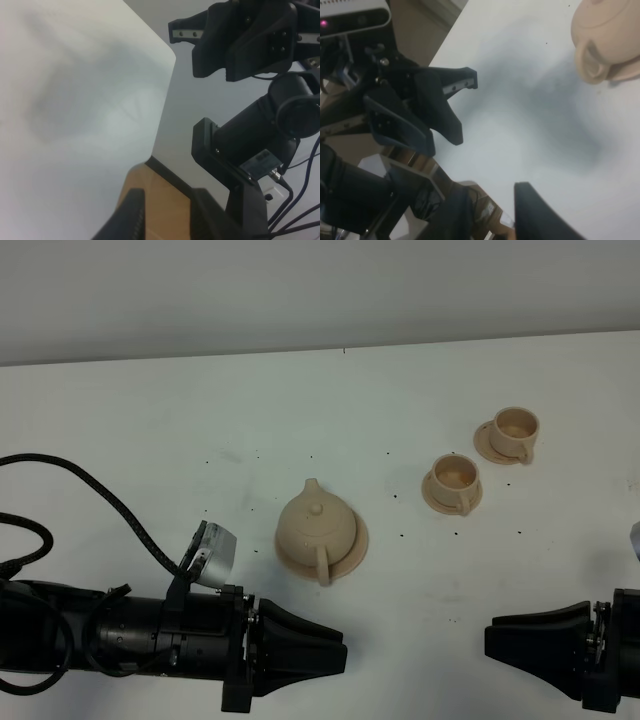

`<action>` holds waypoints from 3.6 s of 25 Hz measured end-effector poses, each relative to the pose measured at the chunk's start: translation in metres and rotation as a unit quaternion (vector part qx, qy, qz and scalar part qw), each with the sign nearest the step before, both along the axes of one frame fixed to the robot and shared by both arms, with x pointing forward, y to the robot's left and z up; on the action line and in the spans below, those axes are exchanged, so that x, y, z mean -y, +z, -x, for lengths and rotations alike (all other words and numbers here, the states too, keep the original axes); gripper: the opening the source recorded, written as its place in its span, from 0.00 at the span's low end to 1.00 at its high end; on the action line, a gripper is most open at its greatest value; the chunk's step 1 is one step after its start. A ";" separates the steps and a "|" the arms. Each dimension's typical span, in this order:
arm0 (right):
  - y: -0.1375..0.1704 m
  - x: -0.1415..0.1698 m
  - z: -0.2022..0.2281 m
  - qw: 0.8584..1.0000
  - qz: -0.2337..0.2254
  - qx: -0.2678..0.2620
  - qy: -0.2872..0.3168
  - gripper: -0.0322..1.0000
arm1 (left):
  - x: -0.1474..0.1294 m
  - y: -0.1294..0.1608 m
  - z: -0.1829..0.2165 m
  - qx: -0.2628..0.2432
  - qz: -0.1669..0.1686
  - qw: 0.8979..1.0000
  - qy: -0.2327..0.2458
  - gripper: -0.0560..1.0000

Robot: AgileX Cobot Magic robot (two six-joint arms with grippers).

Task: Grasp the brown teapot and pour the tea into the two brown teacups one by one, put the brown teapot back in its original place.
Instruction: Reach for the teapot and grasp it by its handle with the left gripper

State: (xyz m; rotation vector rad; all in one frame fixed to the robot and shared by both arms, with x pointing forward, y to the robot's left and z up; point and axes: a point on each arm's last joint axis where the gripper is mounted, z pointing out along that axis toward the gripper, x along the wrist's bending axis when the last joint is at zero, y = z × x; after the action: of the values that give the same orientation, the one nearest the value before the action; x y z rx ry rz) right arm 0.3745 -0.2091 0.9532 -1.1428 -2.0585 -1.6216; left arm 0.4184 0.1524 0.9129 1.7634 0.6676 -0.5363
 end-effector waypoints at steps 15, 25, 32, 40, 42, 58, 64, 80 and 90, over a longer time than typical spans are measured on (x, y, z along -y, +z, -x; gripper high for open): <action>0.000 0.000 0.000 1.000 0.000 0.000 0.000 0.26 | 0.001 0.002 -0.003 0.006 0.003 1.000 0.000 0.28; 0.021 0.001 -0.031 0.999 0.031 -0.012 -0.022 0.26 | 0.013 0.026 -0.037 0.007 0.035 0.999 0.013 0.28; 0.047 0.008 -0.055 0.989 0.136 -0.048 -0.029 0.26 | 0.017 0.037 -0.050 0.003 0.047 0.999 0.018 0.28; 0.078 0.010 -0.038 0.990 0.139 0.008 -0.040 0.26 | 0.017 0.036 -0.049 0.003 0.044 0.999 0.014 0.28; 0.082 0.011 -0.033 0.989 0.140 0.013 -0.042 0.26 | 0.017 0.035 -0.047 0.004 0.038 0.999 0.003 0.28; 0.104 0.062 0.048 0.907 0.337 -0.009 -0.253 0.26 | 0.017 0.033 -0.050 0.007 0.028 0.999 0.016 0.28; 0.108 0.081 0.090 0.866 0.384 0.019 -0.320 0.26 | 0.016 0.031 -0.054 0.008 0.013 0.999 0.038 0.28; 0.096 0.088 0.142 0.854 0.348 0.102 -0.372 0.26 | 0.007 0.021 -0.085 0.041 -0.124 0.981 0.145 0.28; 0.095 0.086 0.132 0.854 0.320 0.135 -0.386 0.26 | 0.001 0.052 -0.113 0.121 -0.170 0.953 0.220 0.28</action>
State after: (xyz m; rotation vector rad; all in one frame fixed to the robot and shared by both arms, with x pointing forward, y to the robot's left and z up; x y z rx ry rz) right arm 0.2426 -0.2947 1.0486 -2.3305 -2.6231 -1.4386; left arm 0.5317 0.1518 0.9646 1.8764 0.9844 0.1080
